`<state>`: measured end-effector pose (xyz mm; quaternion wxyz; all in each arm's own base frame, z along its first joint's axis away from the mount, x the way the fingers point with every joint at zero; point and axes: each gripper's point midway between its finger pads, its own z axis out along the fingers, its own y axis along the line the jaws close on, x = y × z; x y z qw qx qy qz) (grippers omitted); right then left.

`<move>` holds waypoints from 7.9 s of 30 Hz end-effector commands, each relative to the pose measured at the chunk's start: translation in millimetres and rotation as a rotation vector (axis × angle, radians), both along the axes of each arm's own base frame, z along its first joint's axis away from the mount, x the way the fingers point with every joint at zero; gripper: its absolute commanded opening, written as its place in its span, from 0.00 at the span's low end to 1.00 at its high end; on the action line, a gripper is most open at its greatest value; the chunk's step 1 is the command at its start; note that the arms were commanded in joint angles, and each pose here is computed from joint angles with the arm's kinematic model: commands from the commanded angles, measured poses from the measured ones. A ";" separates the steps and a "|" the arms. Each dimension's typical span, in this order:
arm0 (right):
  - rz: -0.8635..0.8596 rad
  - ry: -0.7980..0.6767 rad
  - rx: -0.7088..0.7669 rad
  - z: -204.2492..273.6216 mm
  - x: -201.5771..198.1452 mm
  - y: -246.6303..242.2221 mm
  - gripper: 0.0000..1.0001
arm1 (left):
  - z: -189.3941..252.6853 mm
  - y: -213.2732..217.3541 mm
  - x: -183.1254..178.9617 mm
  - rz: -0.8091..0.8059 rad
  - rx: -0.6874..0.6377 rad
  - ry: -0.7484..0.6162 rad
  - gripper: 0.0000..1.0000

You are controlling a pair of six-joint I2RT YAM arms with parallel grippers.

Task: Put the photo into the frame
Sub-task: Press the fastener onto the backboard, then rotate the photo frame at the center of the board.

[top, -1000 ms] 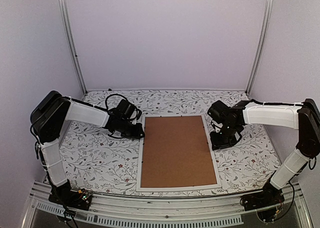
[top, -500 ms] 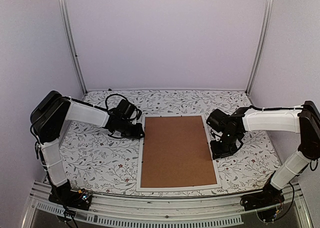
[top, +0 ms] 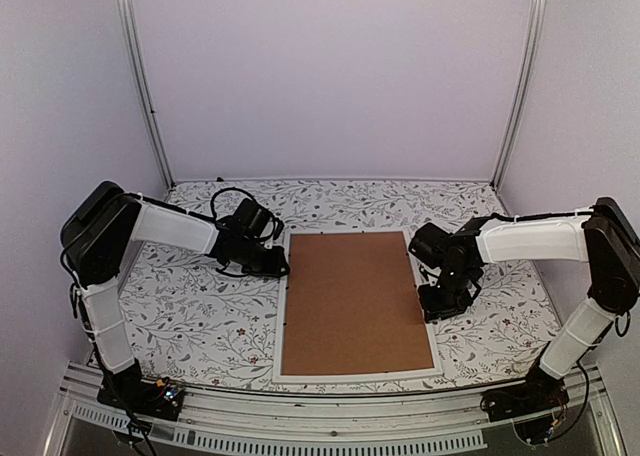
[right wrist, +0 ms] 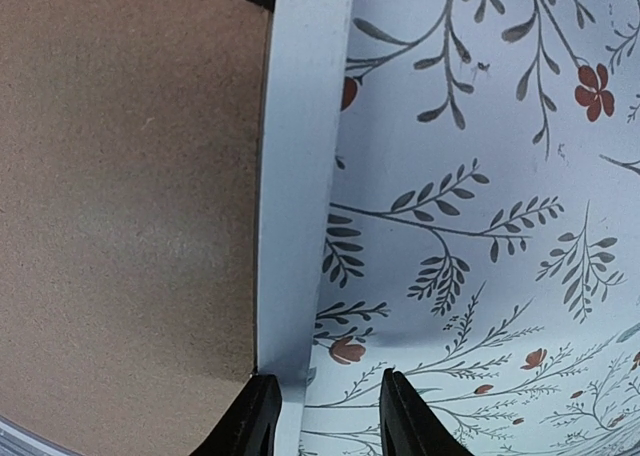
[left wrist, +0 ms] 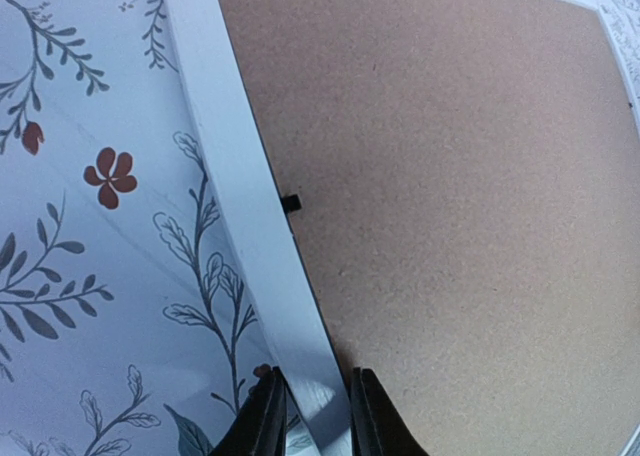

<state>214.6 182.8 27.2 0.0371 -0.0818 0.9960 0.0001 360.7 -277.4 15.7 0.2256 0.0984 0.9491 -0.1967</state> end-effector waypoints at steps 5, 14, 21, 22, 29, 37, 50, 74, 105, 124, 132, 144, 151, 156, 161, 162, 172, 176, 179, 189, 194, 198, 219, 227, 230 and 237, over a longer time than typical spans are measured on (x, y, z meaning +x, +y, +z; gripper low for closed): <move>-0.004 0.006 -0.010 -7.9 1.8 3.1 0.38 | -10.8 5.2 -1.4 -0.013 0.041 0.014 0.24; 0.011 0.012 0.009 -9.8 3.9 14.1 0.38 | -12.5 4.6 -2.5 -0.016 0.037 0.018 0.24; 0.031 0.032 0.009 -17.9 -0.8 23.1 0.38 | -13.6 5.5 -4.1 -0.014 0.034 0.020 0.24; 0.033 0.035 0.008 -19.3 -1.2 24.6 0.38 | -13.8 5.4 -4.5 -0.015 0.034 0.020 0.24; 0.055 0.053 -0.003 -28.2 -6.8 36.3 0.38 | -15.6 6.8 -6.6 -0.014 0.035 0.026 0.24; 0.057 0.061 -0.051 -30.0 -5.9 43.7 0.38 | -15.4 7.0 -9.9 -0.014 0.026 0.028 0.24; 0.056 0.020 -0.039 -20.0 2.3 59.8 0.40 | -17.5 9.3 -14.3 -0.013 0.027 0.027 0.24; -0.022 -0.135 0.205 -4.5 83.9 42.3 0.50 | 5.9 8.3 -11.5 -0.024 0.006 -0.019 0.30; 0.382 -0.160 0.281 -21.0 139.0 77.5 0.06 | 73.9 19.2 9.6 -0.124 0.023 -0.254 0.95; 0.601 -0.229 0.357 1.9 165.7 88.9 0.48 | 34.6 6.0 77.8 -0.297 0.134 -0.209 0.97; 0.440 -0.317 0.451 48.9 178.2 72.4 0.65 | 10.2 6.9 89.3 -0.349 0.131 -0.163 0.92; 0.280 -0.272 0.413 51.6 146.9 41.2 0.69 | -11.5 14.8 97.4 -0.330 0.111 -0.094 0.55; 0.192 -0.247 0.416 51.9 144.7 32.4 0.69 | -19.5 24.0 97.9 -0.272 0.139 -0.089 0.37; 0.125 -0.251 0.415 56.2 144.2 23.4 0.72 | -23.5 34.8 92.8 -0.208 0.158 -0.080 0.25; 0.077 -0.275 0.369 58.1 146.3 13.0 0.80 | -26.6 51.5 89.5 -0.123 0.210 -0.072 0.11; 0.071 -0.274 0.366 57.2 145.8 11.9 0.82 | -27.2 54.7 88.6 -0.108 0.220 -0.070 0.09; -0.042 -0.283 0.305 58.4 143.6 -5.9 0.96 | -37.5 84.3 51.4 0.079 0.173 0.032 0.07; -0.090 -0.241 0.284 46.0 132.6 -12.8 0.98 | -42.8 95.2 24.9 0.147 0.134 0.069 0.09; -0.114 -0.226 0.271 41.1 124.8 -19.7 0.98 | -46.2 100.7 6.0 0.190 0.099 0.091 0.09; -0.126 -0.164 0.323 23.8 98.3 -19.7 0.94 | -44.9 71.2 -66.1 0.150 -0.072 0.155 0.16; -0.139 -0.174 0.322 20.7 94.5 -24.9 0.92 | -41.8 65.5 -103.1 0.126 -0.048 0.172 0.26; -0.155 -0.195 0.302 21.6 98.5 -34.9 0.90 | -37.7 56.2 -129.7 0.083 -0.029 0.170 0.30; -0.165 -0.285 0.066 40.5 147.7 -75.5 0.80 | 47.1 65.9 -93.0 0.097 0.050 -0.146 0.84; -0.161 -0.236 -0.027 24.2 160.1 -82.8 0.71 | 40.0 58.5 -68.7 0.069 0.015 -0.118 0.85; -0.159 -0.223 -0.038 20.0 160.9 -83.9 0.71 | 37.7 55.0 -64.8 0.056 0.001 -0.113 0.86; -0.142 -0.199 -0.041 13.7 158.8 -82.6 0.71 | 33.1 50.5 -60.2 0.039 0.002 -0.105 0.88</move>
